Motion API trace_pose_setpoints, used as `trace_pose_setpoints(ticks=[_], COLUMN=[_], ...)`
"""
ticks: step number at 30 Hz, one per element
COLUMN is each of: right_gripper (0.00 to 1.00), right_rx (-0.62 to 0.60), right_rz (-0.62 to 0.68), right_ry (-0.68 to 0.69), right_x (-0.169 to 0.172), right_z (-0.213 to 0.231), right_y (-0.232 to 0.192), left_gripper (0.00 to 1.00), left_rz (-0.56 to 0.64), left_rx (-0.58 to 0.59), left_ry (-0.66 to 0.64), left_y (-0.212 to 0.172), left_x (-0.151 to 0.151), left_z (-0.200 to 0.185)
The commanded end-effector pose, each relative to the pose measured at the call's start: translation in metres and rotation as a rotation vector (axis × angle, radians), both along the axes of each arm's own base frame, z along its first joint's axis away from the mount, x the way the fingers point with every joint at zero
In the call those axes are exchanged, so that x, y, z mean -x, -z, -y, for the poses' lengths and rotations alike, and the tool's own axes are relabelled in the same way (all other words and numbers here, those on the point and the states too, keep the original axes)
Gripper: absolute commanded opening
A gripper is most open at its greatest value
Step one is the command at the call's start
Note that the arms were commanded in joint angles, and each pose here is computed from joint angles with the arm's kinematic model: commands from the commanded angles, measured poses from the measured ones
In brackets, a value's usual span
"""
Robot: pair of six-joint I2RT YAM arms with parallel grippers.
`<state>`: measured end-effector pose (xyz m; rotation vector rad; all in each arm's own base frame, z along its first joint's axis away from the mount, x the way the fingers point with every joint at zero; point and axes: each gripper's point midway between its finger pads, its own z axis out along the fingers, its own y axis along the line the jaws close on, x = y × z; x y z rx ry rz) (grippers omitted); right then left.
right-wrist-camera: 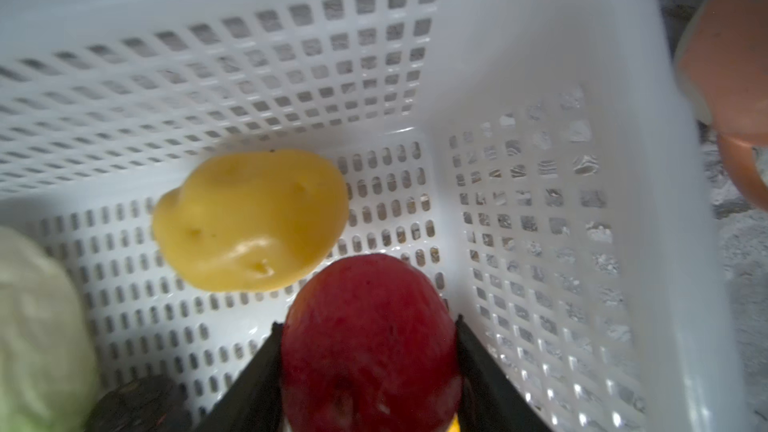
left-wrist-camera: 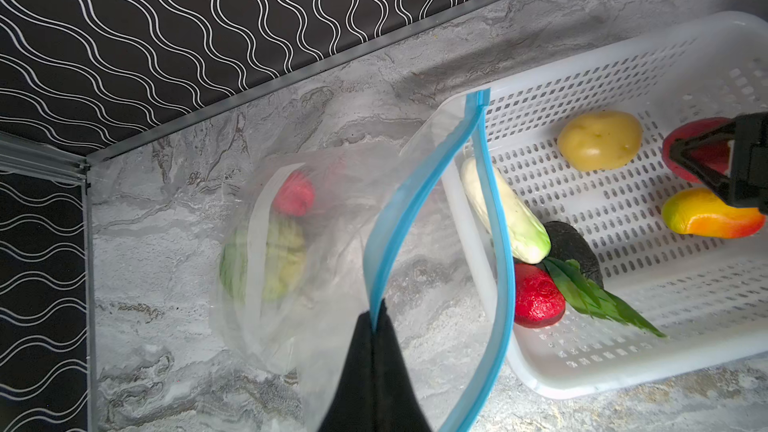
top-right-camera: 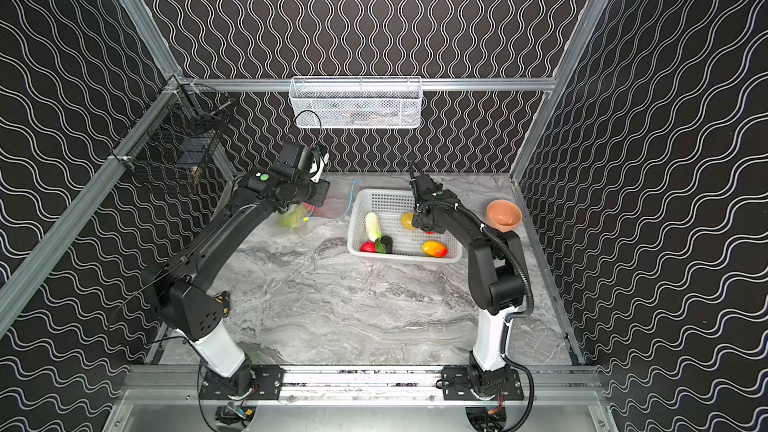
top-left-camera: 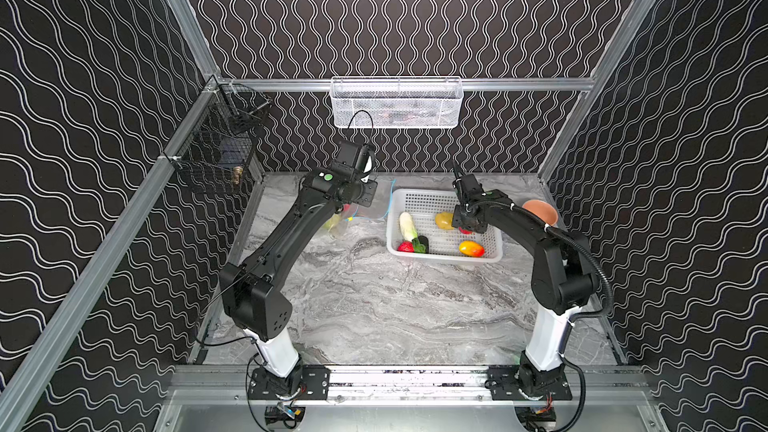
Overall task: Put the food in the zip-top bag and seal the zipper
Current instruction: 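Lift the red apple and carry it toward the open bag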
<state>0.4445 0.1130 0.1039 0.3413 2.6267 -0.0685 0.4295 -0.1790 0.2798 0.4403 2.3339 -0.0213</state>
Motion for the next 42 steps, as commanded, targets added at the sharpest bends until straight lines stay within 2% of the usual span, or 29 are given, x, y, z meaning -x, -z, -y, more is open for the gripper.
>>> trace_pose_setpoints(ticks=[1,10,24,28,42], right_gripper=[0.37,0.37,0.37,0.36,0.34], right_rx=[-0.064,-0.172,-0.417,-0.458,-0.572], right_rz=[0.067,0.173,0.385,0.428,0.543], right_ry=[-0.023,-0.058,-0.261,-0.324,-0.514], right_x=[-0.005,-0.009,0.003,0.006,0.017], right_z=[-0.01,-0.025,-0.081,-0.099,-0.157], right_y=[-0.022,-0.061,-0.126,-0.139,-0.18], left_gripper=[0.0,0.0,0.0,0.0,0.0], left_rz=[0.007,0.002,0.005,-0.007,-0.016], left_rx=[0.016,0.031,0.011,0.04,0.029], left_ry=[0.002,0.006,0.008,0.039,0.035], left_y=[-0.005,-0.005,-0.003,-0.003,0.001], left_x=[0.002,0.003,0.003,0.005,0.003], left_z=[0.001,0.003,0.001,0.008,0.007])
